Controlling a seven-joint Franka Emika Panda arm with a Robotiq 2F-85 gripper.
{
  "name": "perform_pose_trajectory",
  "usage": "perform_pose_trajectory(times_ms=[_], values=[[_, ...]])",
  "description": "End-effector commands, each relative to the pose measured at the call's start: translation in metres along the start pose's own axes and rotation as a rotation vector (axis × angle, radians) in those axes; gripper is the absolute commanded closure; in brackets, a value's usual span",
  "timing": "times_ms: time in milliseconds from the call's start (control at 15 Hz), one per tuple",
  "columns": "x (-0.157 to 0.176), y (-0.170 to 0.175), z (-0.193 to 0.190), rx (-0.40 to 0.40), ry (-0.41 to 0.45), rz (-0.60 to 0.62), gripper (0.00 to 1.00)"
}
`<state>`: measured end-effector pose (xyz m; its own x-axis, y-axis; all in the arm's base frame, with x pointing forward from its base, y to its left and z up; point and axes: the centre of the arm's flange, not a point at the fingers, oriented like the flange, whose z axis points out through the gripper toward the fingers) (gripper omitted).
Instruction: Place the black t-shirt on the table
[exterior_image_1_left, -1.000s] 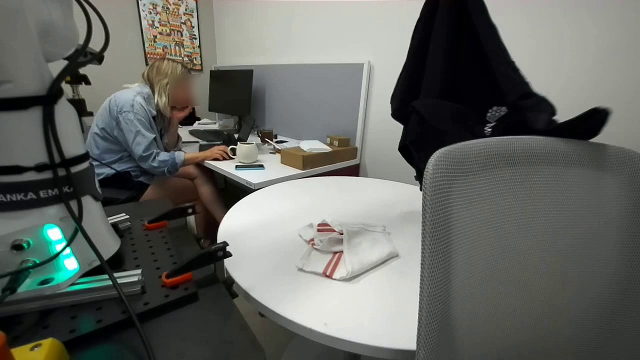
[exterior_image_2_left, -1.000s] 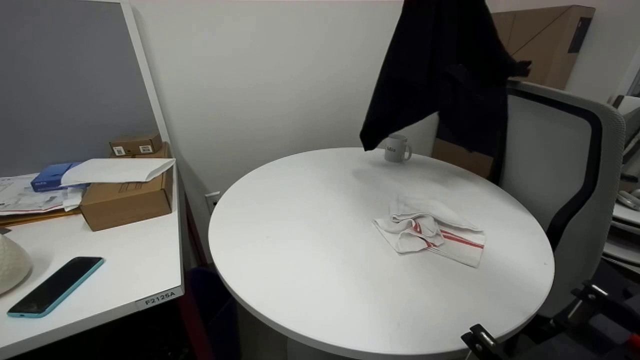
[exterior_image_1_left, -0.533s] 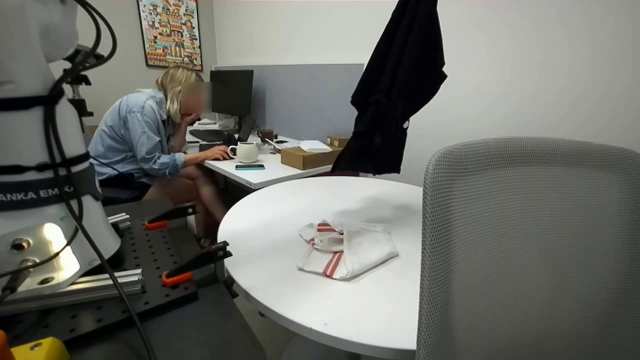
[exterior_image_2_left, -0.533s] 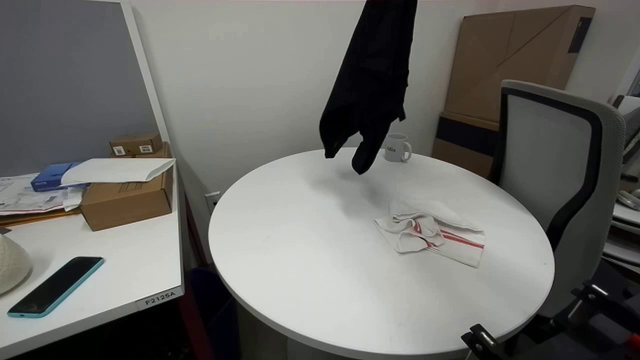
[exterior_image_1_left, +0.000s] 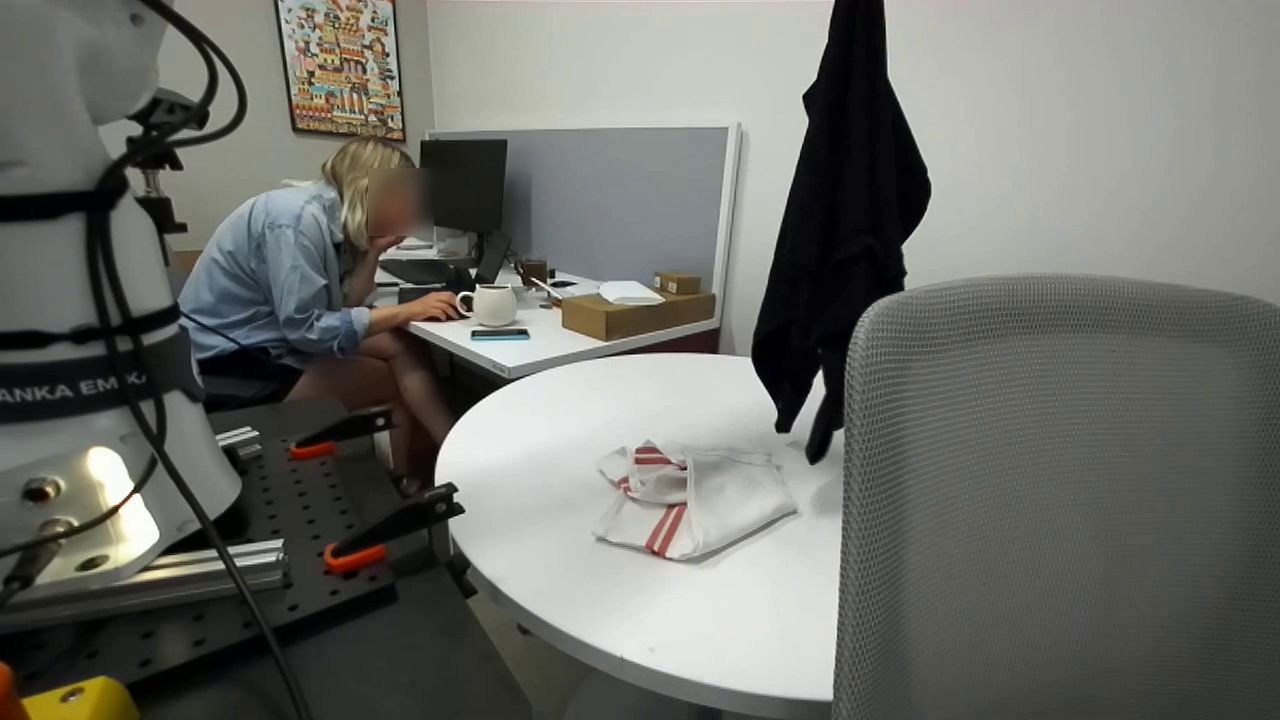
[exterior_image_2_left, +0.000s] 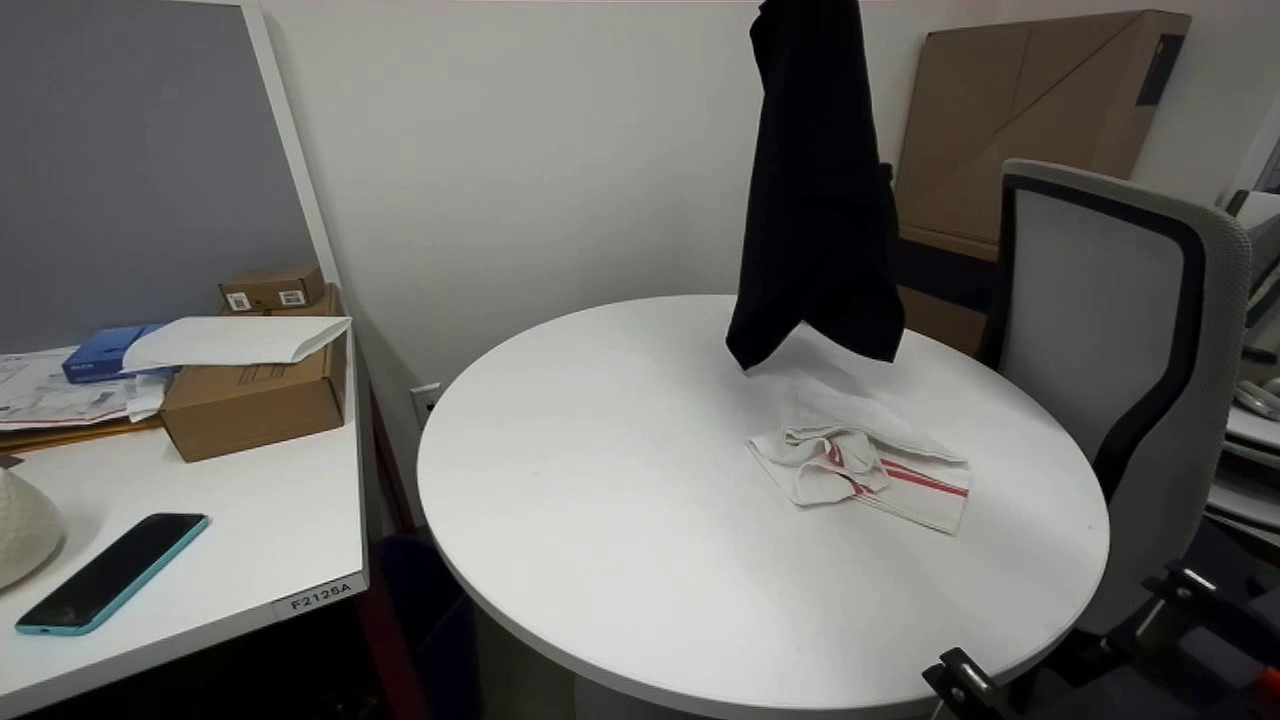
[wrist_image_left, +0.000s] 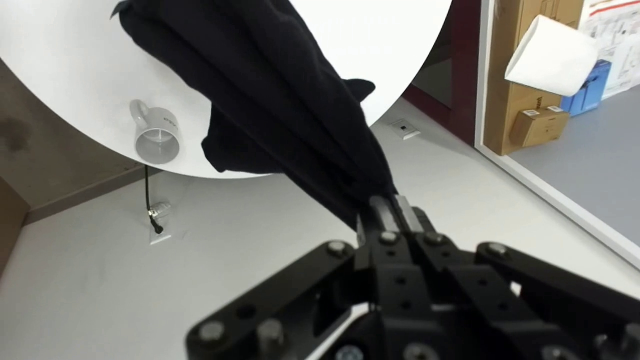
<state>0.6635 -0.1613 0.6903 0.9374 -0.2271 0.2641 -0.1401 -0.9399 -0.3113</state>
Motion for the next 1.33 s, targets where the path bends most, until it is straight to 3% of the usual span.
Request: perform_pose_trajectory(times_ms=[0, 333, 600, 800, 1000, 1067, 1133, 1267], values=[[0.052, 0.029, -0.025, 0.015, -0.003, 0.076, 0.99], [0.048, 0.078, -0.016, -0.028, -0.016, 0.196, 0.99], [0.048, 0.060, 0.020, -0.042, -0.056, 0.218, 0.99], [0.046, 0.012, 0.052, -0.031, -0.096, 0.182, 0.99], [0.039, -0.066, 0.095, -0.041, -0.166, 0.102, 0.99], [0.034, -0.092, 0.112, -0.057, -0.193, 0.079, 0.92], [0.026, -0.118, 0.130, -0.084, -0.230, 0.049, 0.71], [0.012, -0.167, 0.162, -0.127, -0.289, -0.013, 0.58]])
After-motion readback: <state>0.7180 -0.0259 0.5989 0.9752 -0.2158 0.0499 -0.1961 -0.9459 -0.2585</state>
